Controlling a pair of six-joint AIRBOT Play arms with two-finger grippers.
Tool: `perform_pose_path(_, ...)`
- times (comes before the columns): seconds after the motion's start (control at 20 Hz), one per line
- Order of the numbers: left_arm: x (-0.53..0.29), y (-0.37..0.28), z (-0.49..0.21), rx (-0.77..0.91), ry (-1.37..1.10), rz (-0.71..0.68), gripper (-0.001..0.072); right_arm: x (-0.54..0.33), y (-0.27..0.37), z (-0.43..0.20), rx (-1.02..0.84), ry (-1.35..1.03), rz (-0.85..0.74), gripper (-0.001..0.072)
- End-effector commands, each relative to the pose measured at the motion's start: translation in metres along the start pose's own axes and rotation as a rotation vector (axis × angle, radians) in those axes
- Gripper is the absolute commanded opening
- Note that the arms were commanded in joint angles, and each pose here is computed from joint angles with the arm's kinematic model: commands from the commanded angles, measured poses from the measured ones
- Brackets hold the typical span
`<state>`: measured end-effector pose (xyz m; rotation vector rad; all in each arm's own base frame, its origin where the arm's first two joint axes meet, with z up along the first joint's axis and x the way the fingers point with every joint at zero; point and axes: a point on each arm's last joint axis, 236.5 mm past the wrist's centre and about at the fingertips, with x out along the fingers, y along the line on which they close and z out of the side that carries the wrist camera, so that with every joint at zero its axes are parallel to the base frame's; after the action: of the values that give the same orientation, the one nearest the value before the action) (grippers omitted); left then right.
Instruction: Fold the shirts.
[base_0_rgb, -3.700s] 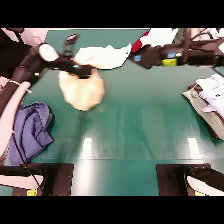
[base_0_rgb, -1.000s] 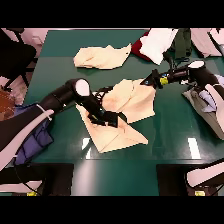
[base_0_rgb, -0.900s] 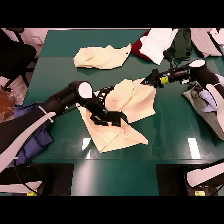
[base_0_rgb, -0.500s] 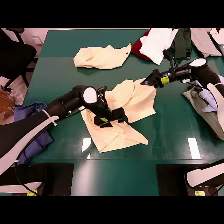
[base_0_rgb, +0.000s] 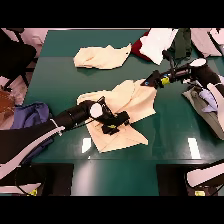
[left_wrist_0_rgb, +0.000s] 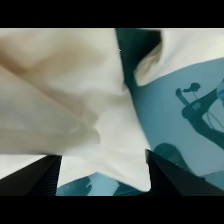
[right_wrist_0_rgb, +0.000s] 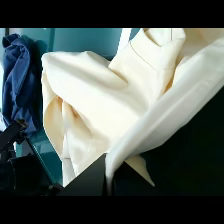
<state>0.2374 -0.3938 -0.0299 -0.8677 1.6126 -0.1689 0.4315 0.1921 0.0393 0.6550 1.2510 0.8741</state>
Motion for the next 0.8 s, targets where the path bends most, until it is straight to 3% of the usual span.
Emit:
perform_pose_path(0.0, 0.012, -0.010, 0.017, -0.043, -0.057, -0.063, 0.0602, 0.000, 0.003, -0.003, -0.004, 0.014, 0.010, 0.0026)
perform_pose_path(0.15, 0.015, 0.015, -0.001, -0.030, 0.021, 0.041, 0.0603, 0.000, 0.003, -0.003, -0.004, 0.012, 0.008, 0.0026)
perform_pose_path(0.4, 0.009, 0.026, -0.013, -0.008, 0.064, 0.090, 0.0600, 0.000, 0.002, 0.002, -0.003, -0.008, 0.005, 0.0026)
perform_pose_path(0.45, 0.009, 0.026, -0.007, -0.020, 0.039, 0.093, 0.0465, 0.000, 0.003, 0.001, -0.003, -0.004, 0.008, 0.0026)
perform_pose_path(0.5, 0.010, 0.022, -0.002, -0.018, 0.019, 0.073, 0.0170, 0.000, 0.003, -0.001, -0.003, 0.003, 0.011, 0.0026)
perform_pose_path(0.55, 0.010, 0.014, 0.003, -0.018, -0.002, 0.042, 0.0029, 0.000, 0.004, -0.002, -0.003, 0.008, 0.013, 0.0026)
perform_pose_path(0.75, 0.010, 0.007, 0.005, -0.024, -0.013, 0.013, 0.0026, 0.000, 0.005, -0.005, -0.003, 0.022, 0.020, 0.0026)
